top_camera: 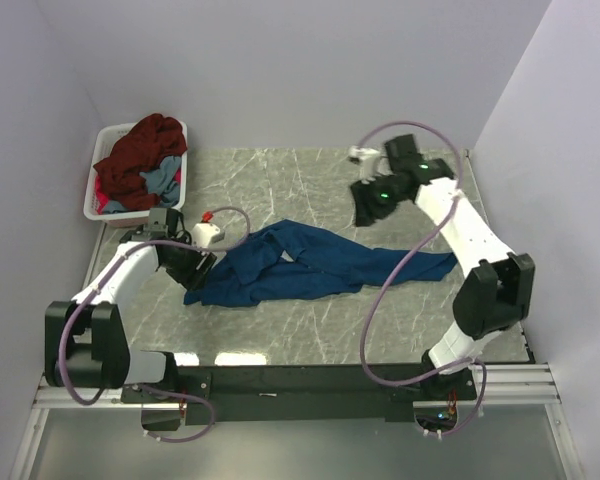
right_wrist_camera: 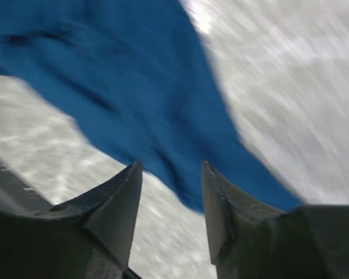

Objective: Fold and stack the t-shirts
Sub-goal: Flatten the tshirt out

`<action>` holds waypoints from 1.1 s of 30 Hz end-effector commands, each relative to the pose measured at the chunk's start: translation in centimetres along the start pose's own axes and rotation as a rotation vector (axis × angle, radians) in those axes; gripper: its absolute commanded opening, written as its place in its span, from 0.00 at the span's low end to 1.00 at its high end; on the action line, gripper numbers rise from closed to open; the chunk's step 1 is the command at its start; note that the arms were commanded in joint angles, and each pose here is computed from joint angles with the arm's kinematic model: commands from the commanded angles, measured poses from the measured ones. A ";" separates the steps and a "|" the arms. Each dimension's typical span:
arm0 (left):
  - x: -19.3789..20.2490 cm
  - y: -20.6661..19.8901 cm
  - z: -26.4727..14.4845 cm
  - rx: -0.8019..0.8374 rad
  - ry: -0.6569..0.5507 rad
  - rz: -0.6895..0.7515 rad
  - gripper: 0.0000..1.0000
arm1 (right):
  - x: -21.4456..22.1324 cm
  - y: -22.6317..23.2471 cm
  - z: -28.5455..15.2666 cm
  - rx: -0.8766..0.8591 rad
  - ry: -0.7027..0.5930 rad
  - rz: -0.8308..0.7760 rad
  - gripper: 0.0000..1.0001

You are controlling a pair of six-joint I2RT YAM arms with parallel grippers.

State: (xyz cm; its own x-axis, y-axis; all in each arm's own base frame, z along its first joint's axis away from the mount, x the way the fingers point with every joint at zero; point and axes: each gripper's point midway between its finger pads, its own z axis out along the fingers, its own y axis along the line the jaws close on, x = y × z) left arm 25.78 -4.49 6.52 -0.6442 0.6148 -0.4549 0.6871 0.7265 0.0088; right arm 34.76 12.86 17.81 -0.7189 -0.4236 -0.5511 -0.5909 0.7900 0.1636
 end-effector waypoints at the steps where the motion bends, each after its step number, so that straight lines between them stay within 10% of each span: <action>1: -0.8 -0.7 -0.5 0.091 -0.056 -0.184 0.65 | -5.4 6.0 1.3 -0.138 -0.107 -0.070 0.51; 17: 2.3 0.0 -0.1 0.295 0.067 -0.471 0.70 | -5.5 25.3 12.2 -0.157 -0.147 -0.731 0.49; 33: 2.9 -1.0 2.1 0.417 0.113 -0.534 0.77 | -4.3 28.5 18.7 -0.192 -0.038 -0.817 0.57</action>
State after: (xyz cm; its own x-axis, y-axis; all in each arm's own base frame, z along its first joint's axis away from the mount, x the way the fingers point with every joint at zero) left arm 23.10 -3.60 3.04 -0.9512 0.2500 -0.1810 0.3082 0.8004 -0.5141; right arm 27.73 44.15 7.30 -0.0504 -0.8406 -0.5393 -0.9747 0.1591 -0.1569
